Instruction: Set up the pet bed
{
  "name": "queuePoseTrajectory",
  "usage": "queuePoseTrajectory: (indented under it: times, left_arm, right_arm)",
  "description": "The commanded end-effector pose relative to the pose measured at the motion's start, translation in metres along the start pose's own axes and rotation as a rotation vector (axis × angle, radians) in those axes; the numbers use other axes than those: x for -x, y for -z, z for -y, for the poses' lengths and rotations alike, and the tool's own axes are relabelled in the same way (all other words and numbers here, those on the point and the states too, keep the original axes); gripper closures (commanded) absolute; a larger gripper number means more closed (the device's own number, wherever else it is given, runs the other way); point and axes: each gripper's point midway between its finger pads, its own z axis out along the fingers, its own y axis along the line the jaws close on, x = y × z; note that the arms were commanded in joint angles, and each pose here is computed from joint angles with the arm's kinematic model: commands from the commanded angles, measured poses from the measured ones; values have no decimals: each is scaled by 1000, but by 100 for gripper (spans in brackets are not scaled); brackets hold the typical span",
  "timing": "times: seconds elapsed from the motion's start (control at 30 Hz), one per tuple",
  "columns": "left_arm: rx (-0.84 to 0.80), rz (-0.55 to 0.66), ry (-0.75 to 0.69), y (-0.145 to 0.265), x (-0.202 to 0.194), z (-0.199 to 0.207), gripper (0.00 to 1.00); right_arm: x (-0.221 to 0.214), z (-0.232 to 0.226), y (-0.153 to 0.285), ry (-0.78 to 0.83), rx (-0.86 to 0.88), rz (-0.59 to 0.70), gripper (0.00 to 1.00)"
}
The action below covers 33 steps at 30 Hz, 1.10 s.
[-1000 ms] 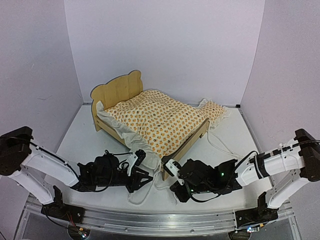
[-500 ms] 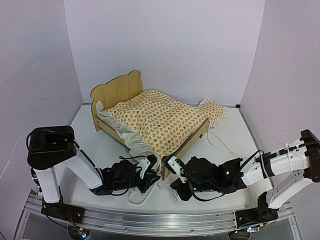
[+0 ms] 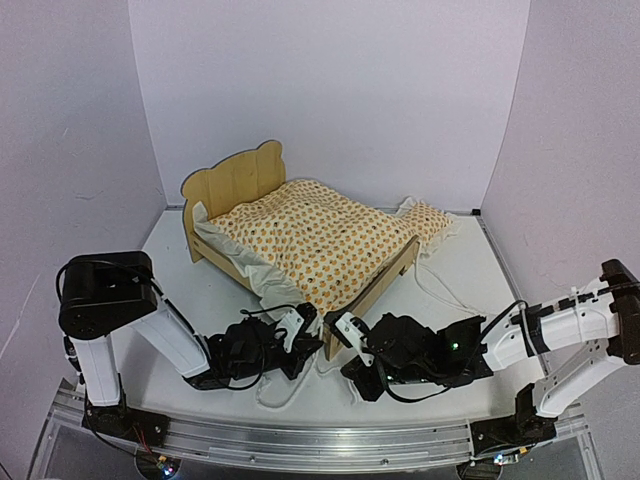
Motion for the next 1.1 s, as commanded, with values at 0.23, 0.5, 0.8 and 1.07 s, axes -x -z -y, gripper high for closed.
queuePoseTrajectory:
  times: [0.23, 0.5, 0.8, 1.07]
  left_arm:
    - [-77, 141, 4, 14, 52, 13, 100]
    - [-136, 125, 114, 46, 58, 18, 100]
    - [-273, 119, 158, 58, 70, 41, 100]
    - [-304, 110, 174, 69, 71, 44, 100]
  right_arm:
    - [27, 11, 12, -44, -59, 100, 100]
    - [59, 12, -1, -89, -34, 161, 100]
    - [95, 1, -21, -13, -3, 223, 100]
    - [100, 8, -42, 57, -2, 285, 100]
